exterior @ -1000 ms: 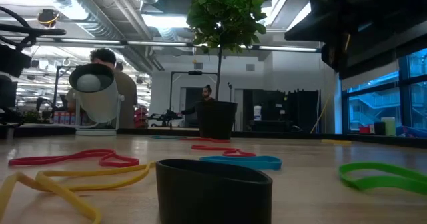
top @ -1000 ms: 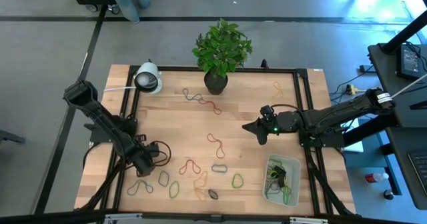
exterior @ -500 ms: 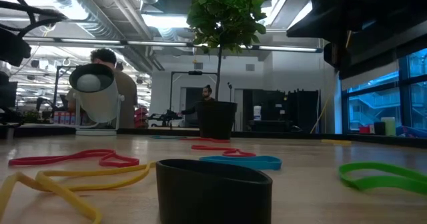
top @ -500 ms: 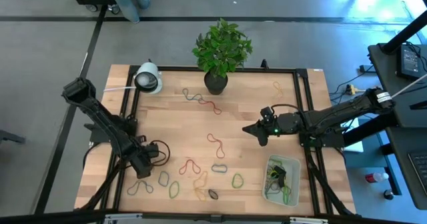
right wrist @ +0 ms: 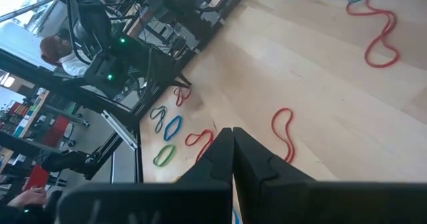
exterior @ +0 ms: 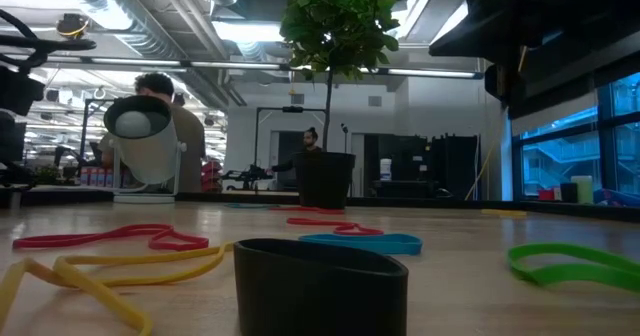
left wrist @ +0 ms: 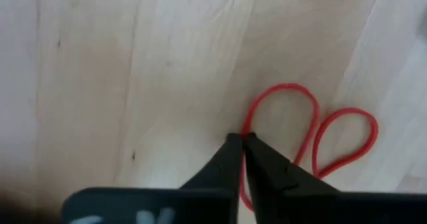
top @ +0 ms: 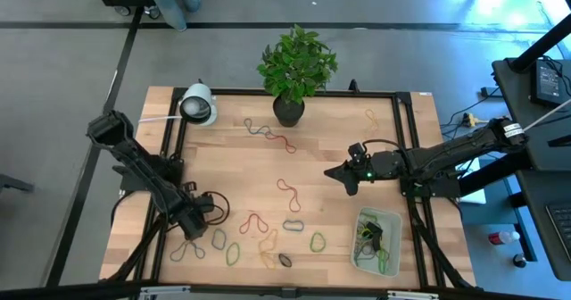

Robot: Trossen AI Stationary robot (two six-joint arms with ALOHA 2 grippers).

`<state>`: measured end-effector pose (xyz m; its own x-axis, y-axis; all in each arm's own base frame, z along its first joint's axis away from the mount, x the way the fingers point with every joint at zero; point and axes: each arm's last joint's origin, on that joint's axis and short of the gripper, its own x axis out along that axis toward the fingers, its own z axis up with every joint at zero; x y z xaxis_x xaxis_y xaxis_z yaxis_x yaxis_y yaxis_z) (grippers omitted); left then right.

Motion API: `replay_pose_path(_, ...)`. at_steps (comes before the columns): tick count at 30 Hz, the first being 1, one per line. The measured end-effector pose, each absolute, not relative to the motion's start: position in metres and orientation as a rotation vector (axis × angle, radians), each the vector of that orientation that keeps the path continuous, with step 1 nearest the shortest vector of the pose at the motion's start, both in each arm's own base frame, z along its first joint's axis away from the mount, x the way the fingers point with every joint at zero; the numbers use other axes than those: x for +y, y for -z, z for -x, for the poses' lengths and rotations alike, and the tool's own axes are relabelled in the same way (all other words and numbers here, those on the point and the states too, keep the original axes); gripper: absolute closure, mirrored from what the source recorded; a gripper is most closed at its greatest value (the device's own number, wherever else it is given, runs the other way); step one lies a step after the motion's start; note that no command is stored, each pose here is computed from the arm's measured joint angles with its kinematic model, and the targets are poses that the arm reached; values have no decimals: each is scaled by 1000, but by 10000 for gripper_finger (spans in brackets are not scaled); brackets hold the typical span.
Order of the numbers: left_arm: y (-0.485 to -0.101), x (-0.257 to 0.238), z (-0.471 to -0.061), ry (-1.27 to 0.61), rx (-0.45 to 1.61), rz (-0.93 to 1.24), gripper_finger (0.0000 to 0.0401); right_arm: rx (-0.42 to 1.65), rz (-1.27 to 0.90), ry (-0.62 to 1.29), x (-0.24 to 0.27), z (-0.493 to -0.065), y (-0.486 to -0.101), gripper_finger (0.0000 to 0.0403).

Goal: Pick and place rubber bands into bin
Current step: Put the red rubber band into the gray bin

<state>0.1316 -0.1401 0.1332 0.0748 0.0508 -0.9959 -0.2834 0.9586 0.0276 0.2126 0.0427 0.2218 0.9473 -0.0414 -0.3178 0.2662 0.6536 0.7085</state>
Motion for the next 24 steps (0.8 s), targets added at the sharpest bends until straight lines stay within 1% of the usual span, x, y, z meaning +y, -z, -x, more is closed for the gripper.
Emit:
replay_pose_path(3, -147, -144, -138, -269, 1447, 229, 398, 290, -842, 180, 43, -212, -221, 399)
replay_pose_path(8, -175, -144, -151, -314, 1390, 253, 400, 296, -809, 176, 43, -212, -221, 399)
replay_pose_path(11, -194, -145, -163, -340, 1313, 283, 400, 305, -745, 168, 42, -212, -221, 399)
replay_pose_path(18, -239, -140, -197, -376, 1086, 322, 400, 309, -669, 156, 42, -212, -221, 398)
replay_pose_path(21, -257, -134, -210, -390, 1013, 354, 399, 312, -613, 139, 43, -212, -221, 386)
replay_pose_path(24, -273, -128, -222, -385, 936, 366, 400, 310, -567, 107, 43, -213, -224, 361)
